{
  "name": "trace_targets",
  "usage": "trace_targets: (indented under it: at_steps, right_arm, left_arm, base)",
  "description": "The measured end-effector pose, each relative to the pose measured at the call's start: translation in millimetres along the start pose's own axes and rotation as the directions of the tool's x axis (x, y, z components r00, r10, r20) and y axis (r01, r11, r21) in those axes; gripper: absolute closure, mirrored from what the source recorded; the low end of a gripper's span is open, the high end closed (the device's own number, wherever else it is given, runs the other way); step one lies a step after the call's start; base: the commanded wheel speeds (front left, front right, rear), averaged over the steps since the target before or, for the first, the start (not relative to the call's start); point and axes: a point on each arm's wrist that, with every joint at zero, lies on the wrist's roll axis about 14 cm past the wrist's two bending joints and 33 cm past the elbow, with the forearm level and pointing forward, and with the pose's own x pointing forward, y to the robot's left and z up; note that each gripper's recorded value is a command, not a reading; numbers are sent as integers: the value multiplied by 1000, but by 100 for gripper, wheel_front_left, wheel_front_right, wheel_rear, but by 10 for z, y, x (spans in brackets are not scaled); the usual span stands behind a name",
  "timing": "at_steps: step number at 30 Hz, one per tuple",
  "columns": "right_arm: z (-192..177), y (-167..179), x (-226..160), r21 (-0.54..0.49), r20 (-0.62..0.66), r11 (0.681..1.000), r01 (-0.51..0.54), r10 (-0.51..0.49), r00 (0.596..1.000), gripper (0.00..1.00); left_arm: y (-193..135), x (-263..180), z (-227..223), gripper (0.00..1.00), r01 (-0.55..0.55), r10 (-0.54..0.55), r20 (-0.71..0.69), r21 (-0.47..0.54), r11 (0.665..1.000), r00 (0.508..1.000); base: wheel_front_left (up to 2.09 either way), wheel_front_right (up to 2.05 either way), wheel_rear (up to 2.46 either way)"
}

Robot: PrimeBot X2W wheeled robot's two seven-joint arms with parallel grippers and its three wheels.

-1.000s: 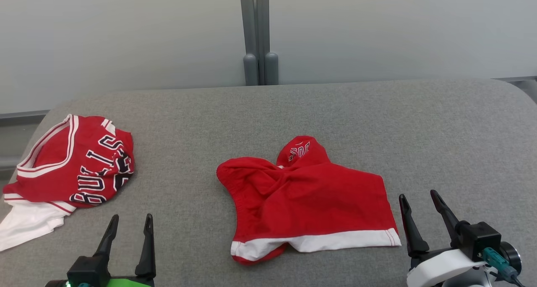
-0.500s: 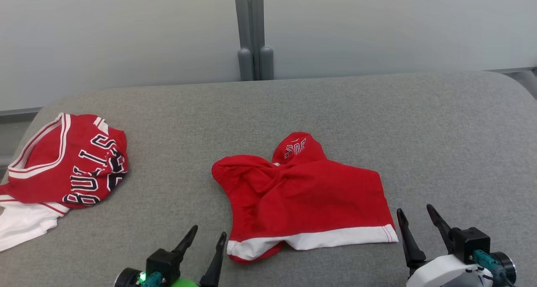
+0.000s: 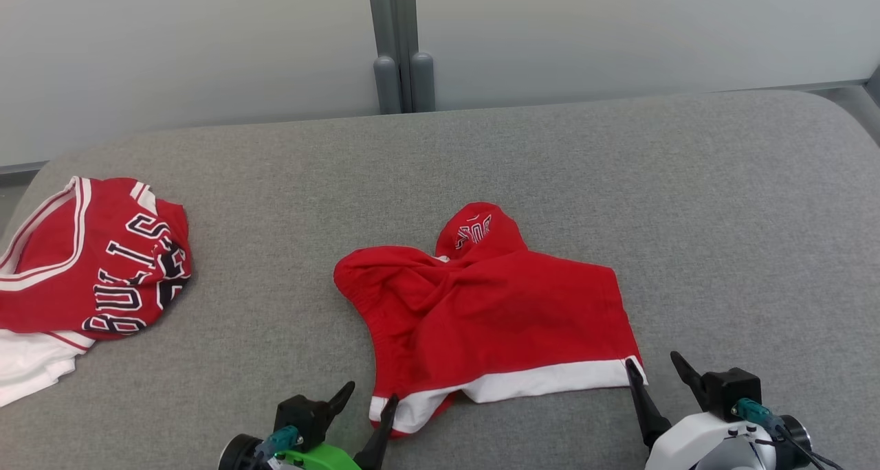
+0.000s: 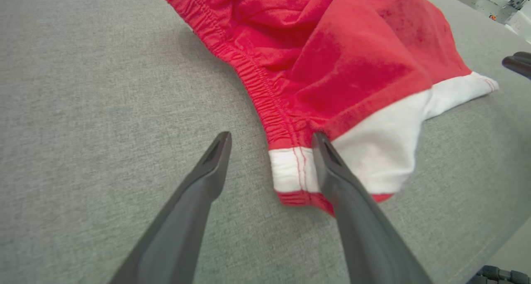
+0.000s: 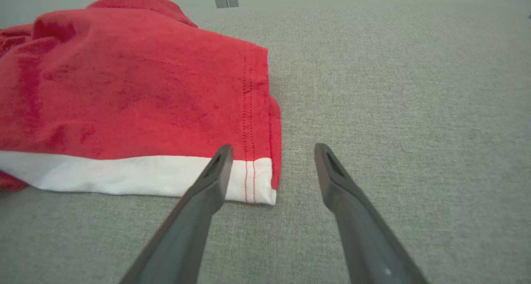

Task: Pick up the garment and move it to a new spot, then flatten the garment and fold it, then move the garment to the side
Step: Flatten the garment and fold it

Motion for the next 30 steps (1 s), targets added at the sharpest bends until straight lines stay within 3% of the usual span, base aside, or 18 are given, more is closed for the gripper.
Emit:
trace_targets:
  at_steps: [10, 11, 12, 15, 16, 17, 18, 19, 20, 21, 30]
  right_arm:
    - [-177, 55, 23, 21, -62, 1000, -4, 6, 998, 0]
    - [-184, 60, 21, 21, -64, 1000, -5, 7, 998, 0]
    - [-191, 67, 21, 23, -66, 1000, -6, 8, 998, 0]
    - [-208, 83, 32, 29, -72, 1000, -9, 11, 997, 0]
    - [-215, 86, 38, 31, -76, 999, -9, 12, 997, 0]
    - [-222, 88, 41, 36, -78, 999, -9, 11, 997, 0]
    - [-238, 90, 40, 42, -84, 999, -6, 10, 996, 9]
    - [-266, 88, 33, 53, -92, 999, -2, 7, 996, 60]
    - [-286, 91, 30, 57, -99, 998, -1, 6, 995, 95]
    - [-304, 98, 31, 60, -106, 998, -2, 8, 994, 100]
    - [-155, 97, 87, 83, -60, 997, -2, 7, 998, 100]
  left_arm:
    - [-240, 6, -233, 0, 69, -71, -79, -27, 997, 994]
    - [-264, 9, -223, 5, 76, -78, -76, -33, 997, 994]
    - [-293, 12, -218, 17, 84, -87, -74, -39, 996, 993]
    - [-328, 12, -233, 36, 96, -99, -79, -41, 995, 992]
    - [-318, 11, -232, 62, 94, -97, -79, -41, 995, 992]
    - [-307, 11, -227, 81, 92, -95, -78, -41, 995, 992]
    - [-296, 12, -218, 100, 90, -92, -75, -40, 995, 993]
    - [-299, 17, -203, 100, 90, -93, -70, -42, 995, 993]
    - [-303, 23, -186, 100, 92, -94, -65, -43, 995, 993]
    - [-303, 28, -165, 100, 91, -94, -58, -44, 995, 994]
    - [-234, 9, 41, 100, 64, -62, 22, -70, 996, 998]
  base:
    - [0, 0, 0]
    - [0, 0, 0]
    - [0, 0, 0]
    - [0, 0, 0]
    - [0, 0, 0]
    - [0, 0, 0]
    - [0, 0, 0]
    - [0, 0, 0]
    - [0, 0, 0]
    - [0, 0, 0]
    - [0, 0, 0]
